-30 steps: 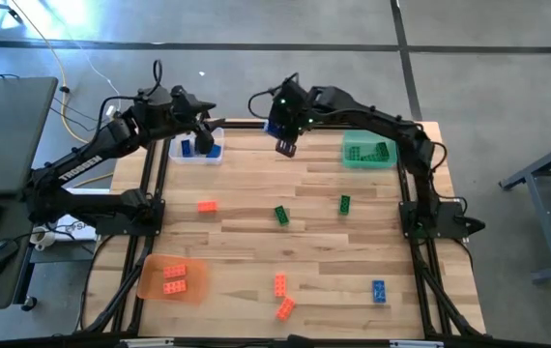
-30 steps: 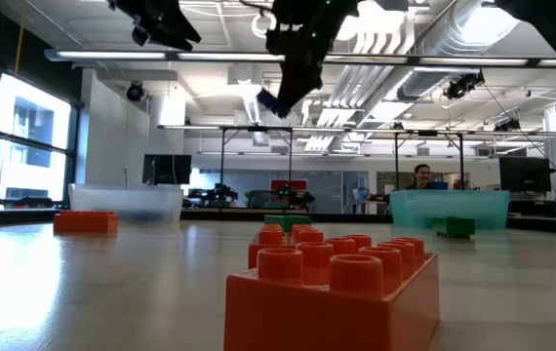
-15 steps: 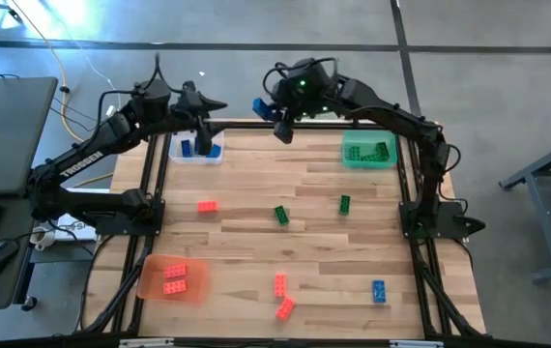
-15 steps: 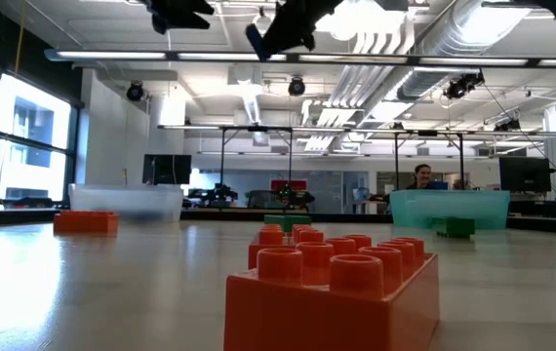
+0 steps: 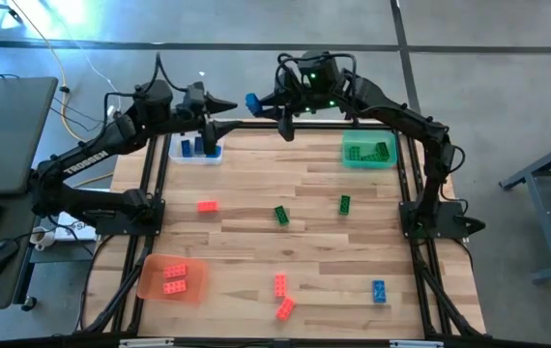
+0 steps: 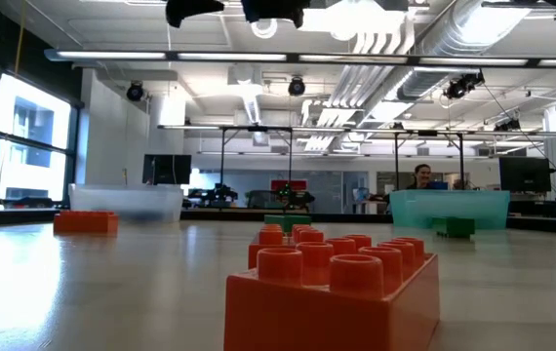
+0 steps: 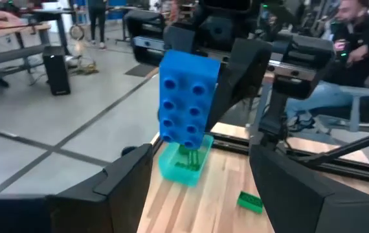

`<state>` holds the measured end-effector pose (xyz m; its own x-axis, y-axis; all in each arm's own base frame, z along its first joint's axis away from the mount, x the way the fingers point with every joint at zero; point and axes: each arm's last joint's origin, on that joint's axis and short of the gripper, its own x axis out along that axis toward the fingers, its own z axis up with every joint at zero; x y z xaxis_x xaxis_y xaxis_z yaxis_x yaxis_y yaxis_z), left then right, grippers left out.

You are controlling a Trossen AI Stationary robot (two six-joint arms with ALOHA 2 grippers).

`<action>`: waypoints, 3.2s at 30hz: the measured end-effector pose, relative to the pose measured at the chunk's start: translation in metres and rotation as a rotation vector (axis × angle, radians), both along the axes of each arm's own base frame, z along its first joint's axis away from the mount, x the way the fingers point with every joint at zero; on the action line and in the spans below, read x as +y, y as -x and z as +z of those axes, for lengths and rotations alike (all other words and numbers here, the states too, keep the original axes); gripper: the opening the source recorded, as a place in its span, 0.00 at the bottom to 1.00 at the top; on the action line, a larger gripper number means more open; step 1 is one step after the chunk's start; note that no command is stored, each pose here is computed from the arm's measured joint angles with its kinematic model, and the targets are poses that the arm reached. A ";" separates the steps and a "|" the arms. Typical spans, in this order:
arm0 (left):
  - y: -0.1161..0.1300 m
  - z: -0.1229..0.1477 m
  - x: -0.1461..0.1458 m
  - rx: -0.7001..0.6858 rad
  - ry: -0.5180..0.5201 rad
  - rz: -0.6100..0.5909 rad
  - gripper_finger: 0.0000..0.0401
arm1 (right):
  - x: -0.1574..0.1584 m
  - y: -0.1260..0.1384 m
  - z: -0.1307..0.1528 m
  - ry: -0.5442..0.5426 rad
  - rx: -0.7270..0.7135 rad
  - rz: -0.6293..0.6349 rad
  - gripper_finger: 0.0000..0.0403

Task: Sort & place blocks by color
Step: Put the blue game piece into the transparent bin

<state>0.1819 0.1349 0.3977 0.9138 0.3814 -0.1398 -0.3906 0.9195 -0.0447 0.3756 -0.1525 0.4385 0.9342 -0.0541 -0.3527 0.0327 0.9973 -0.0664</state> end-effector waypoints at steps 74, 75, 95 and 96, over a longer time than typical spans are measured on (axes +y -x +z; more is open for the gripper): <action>0.010 -0.097 0.045 0.798 0.115 0.188 0.27 | 0.018 0.004 -0.023 -0.177 0.253 -0.291 0.58; 0.012 -0.102 0.046 0.806 0.137 0.198 0.27 | 0.018 0.006 -0.024 -0.197 0.272 -0.301 0.58; 0.038 -0.176 0.075 0.922 0.419 0.412 0.27 | 0.045 0.016 -0.043 -0.384 0.507 -0.446 0.58; 0.038 -0.180 0.077 0.935 0.430 0.416 0.27 | 0.048 0.017 -0.044 -0.381 0.528 -0.467 0.58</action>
